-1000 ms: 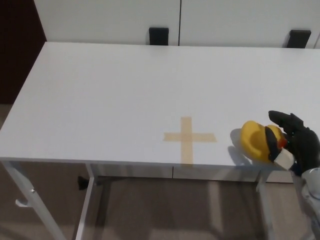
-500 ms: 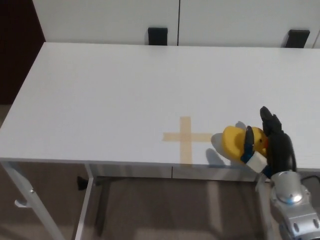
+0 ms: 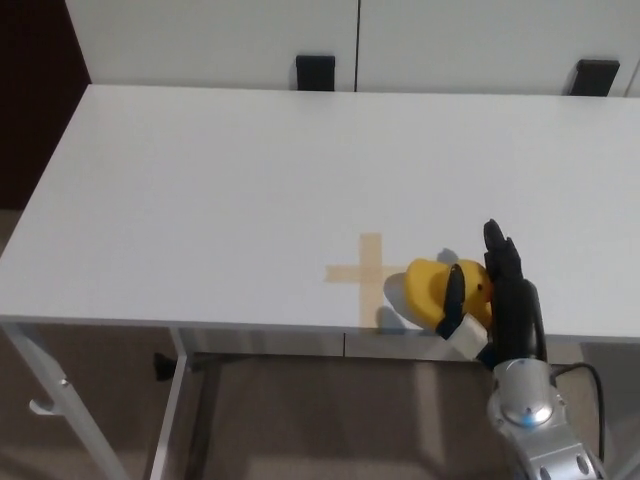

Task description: The robot uses its right hand to push the yellow duck toy to the center of the white desk.

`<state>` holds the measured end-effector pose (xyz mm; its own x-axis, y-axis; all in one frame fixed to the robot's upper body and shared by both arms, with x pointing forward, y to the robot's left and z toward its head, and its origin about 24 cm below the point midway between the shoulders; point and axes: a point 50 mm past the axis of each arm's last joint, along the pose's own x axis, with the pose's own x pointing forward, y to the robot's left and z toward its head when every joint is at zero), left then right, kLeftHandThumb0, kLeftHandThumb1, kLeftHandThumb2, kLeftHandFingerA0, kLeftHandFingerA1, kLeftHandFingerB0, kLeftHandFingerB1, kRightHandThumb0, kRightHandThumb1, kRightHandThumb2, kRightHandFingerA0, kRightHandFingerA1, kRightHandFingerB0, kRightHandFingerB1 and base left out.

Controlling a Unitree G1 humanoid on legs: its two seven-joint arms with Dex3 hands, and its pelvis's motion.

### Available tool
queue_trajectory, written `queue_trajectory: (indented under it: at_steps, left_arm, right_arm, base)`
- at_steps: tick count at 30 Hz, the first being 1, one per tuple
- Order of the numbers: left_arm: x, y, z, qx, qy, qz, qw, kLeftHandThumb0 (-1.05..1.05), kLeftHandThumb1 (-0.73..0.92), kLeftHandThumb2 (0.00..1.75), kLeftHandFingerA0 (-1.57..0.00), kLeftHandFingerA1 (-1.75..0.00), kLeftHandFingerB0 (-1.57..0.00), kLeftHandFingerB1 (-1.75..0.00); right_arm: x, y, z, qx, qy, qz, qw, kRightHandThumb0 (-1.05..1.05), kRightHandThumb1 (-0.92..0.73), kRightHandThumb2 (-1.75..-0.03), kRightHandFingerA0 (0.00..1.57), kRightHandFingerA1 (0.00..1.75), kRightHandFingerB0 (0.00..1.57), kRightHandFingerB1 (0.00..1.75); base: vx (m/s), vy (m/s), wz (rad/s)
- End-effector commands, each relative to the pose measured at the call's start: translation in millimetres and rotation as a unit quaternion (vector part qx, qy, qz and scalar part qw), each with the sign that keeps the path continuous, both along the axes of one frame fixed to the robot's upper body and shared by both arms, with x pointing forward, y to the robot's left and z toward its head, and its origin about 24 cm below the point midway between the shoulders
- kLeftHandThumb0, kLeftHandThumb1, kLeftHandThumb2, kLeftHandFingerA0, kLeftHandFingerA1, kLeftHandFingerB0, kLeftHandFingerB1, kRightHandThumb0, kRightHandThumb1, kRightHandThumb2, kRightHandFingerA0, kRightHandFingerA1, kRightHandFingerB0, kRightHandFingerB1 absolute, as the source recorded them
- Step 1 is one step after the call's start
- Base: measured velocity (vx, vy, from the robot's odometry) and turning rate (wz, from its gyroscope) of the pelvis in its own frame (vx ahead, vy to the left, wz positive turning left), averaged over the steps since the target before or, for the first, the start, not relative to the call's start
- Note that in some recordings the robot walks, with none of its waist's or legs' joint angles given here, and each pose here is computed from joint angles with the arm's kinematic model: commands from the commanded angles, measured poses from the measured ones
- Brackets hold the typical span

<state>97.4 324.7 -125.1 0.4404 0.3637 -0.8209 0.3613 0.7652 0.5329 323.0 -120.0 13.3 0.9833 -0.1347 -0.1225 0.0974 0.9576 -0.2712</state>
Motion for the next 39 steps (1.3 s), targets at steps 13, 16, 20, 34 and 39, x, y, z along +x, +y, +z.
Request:
queue_trajectory:
  at_steps: [13, 16, 20, 34, 39]
  left_arm:
    - [1.6, -4.9, -1.5, -0.004, -0.005, -0.015, 1.0, 0.18, -0.36, 1.39, -1.46, -0.77, -1.45, -0.83]
    - [1.4, -6.8, -2.6, -0.003, 0.0, -0.022, 1.0, 0.14, -0.47, 1.37, -1.48, -0.77, -1.49, -0.77]
    - [2.2, -7.8, -3.1, 0.005, 0.008, -0.035, 0.999, 0.14, -0.44, 1.34, -1.38, -0.89, -1.36, -0.88]
    - [-1.7, -17.1, -8.2, -0.011, 0.006, -0.028, 1.0, 0.15, -0.43, 1.36, -1.36, -0.86, -1.36, -0.86]
    - [-0.1, -19.6, -9.2, -0.01, 0.012, -0.041, 0.999, 0.19, -0.43, 1.36, -1.57, -0.75, -1.53, -0.79]
  right_arm:
    - [-7.4, 37.4, -6.3, 0.014, 0.013, 0.009, 1.0, -0.9, -0.92, -0.73, 0.0, 0.0, 0.0, 0.0]
    - [-5.5, 45.5, -3.2, -0.02, 0.006, 0.012, 1.0, -0.88, -0.89, -0.89, 0.0, 0.0, 0.0, 0.0]
    - [-2.9, 50.0, -0.4, -0.039, 0.007, 0.011, 0.999, -1.03, -0.86, -1.2, 0.0, 0.33, 0.0, 0.19]
    - [7.0, 59.3, 9.5, -0.101, -0.008, 0.0, 0.995, -1.05, -0.88, -1.23, 0.0, 0.34, 0.0, 0.18]
    - [16.3, 54.1, 17.1, -0.132, -0.016, 0.006, 0.991, -1.05, -0.9, -1.22, 0.0, 0.34, 0.0, 0.17]
  base:
    - [0.0, 0.0, 0.0]
    - [0.0, 0.0, 0.0]
    - [0.0, 0.0, 0.0]
    - [0.0, 0.0, 0.0]
    - [0.0, 0.0, 0.0]
